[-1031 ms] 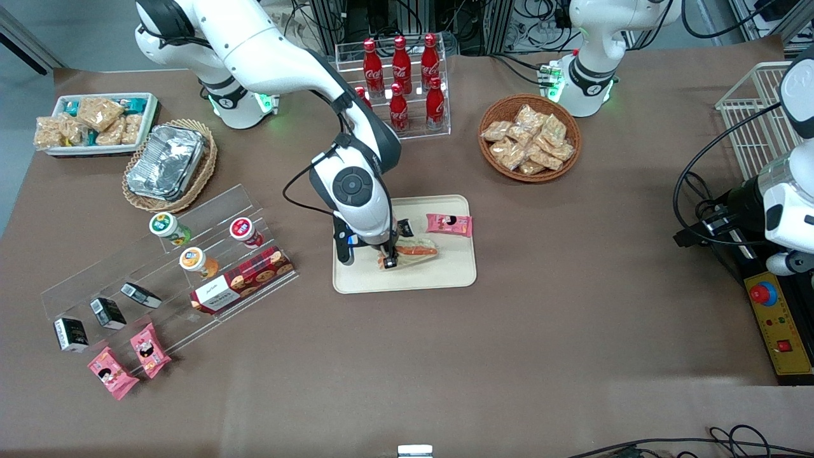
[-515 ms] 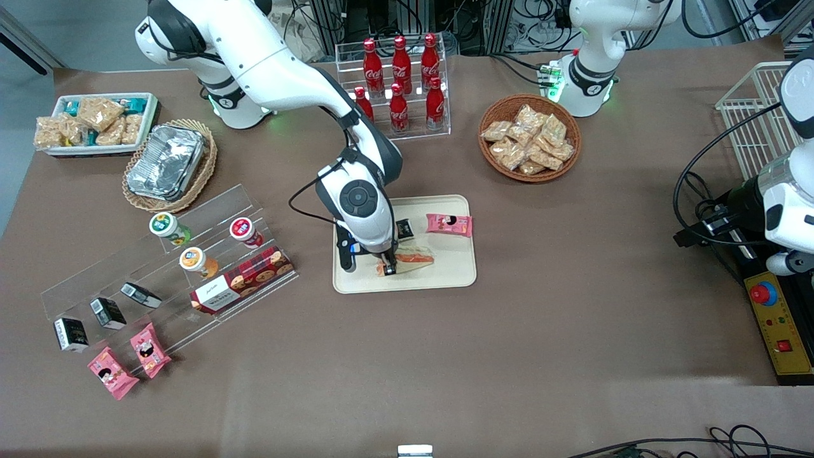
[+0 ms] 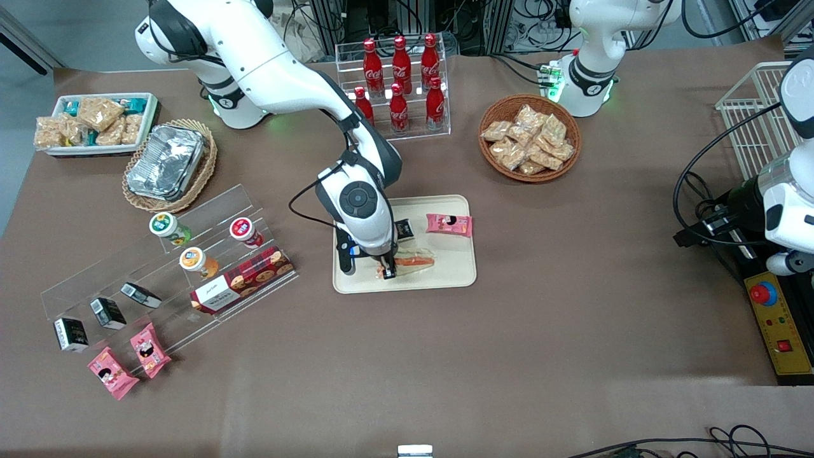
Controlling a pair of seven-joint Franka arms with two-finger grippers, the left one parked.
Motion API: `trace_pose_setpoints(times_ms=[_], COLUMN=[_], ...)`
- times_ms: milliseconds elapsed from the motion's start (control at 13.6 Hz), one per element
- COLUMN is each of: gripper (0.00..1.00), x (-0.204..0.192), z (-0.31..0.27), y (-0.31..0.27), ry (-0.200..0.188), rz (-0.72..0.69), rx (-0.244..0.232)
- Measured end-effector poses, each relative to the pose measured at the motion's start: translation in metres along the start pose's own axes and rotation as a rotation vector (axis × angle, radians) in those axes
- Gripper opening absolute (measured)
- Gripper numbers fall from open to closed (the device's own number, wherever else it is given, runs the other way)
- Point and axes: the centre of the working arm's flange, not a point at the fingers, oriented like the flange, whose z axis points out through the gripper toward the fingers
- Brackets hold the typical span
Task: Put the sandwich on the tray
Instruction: 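Lower the sandwich onto the cream tray beside the black box, then open the right gripper to release the sandwich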
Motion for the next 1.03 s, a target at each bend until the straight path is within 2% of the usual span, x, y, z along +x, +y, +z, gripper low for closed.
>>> trace_pose_setpoints(times_ms=[294, 368, 810, 1031], gripper=[0.94, 0.98, 0.98, 0.98], x=[0.004, 0.004, 0.004, 0.005], z=[-0.022, -0.029, -0.080, -0.120], y=[-0.015, -0.017, -0.014, -0.008], ry=[-0.013, -0.015, -0.009, -0.008], rz=[0.007, 0.006, -0.038, -0.164], rx=[0.039, 0.041, -0.011, -0.051])
